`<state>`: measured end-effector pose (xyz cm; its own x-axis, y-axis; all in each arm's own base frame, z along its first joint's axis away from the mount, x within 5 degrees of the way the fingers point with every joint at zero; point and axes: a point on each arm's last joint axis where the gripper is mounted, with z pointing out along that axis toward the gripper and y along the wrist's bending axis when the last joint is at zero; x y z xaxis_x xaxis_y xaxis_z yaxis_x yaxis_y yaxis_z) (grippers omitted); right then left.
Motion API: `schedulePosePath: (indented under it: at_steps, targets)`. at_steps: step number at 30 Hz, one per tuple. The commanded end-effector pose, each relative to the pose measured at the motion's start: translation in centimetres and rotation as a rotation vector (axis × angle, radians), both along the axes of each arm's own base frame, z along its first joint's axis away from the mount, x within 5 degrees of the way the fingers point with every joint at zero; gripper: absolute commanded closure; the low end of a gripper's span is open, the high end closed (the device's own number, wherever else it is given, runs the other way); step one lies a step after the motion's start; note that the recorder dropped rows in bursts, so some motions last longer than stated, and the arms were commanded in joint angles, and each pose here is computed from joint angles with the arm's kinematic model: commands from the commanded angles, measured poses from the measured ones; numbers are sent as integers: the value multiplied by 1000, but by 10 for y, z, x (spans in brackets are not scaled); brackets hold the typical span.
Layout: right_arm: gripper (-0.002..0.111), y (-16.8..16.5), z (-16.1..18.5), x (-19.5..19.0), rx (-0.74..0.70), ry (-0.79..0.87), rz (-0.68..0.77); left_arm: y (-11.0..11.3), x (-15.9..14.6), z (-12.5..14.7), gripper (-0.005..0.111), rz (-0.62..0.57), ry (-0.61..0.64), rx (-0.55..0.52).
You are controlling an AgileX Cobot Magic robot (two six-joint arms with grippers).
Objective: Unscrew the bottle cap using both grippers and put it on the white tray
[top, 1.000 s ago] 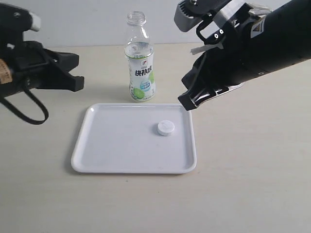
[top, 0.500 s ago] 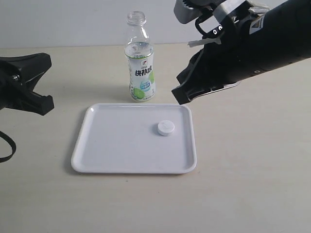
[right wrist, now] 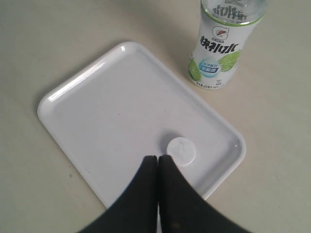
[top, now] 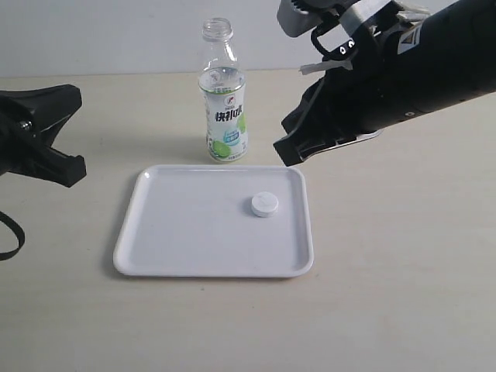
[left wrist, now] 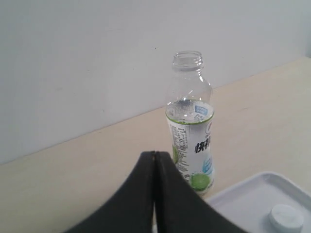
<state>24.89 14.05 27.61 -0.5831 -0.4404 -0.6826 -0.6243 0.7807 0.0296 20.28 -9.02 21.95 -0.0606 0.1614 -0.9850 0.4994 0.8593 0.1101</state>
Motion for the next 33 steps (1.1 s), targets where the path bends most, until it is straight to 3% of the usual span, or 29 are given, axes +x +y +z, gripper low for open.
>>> schedulePosePath:
  at_steps: [1,9,15,22,27,33]
  targets:
    - [108,-2,2,0,9,-16,-11,-1,-2,2,107,-48,-163,252]
    - [108,-2,2,0,9,-16,-11,-1,-3,7,107,-56,-235,314]
    - [108,-2,2,0,9,-16,-11,2,-9,16,107,-45,-237,286]
    - [108,-2,2,0,9,-16,-11,17,-26,8,107,5,43,360]
    - [108,-2,2,0,9,-16,-11,27,-42,14,107,90,184,227]
    - [108,-2,2,0,9,-16,-11,35,-60,38,107,145,147,4]
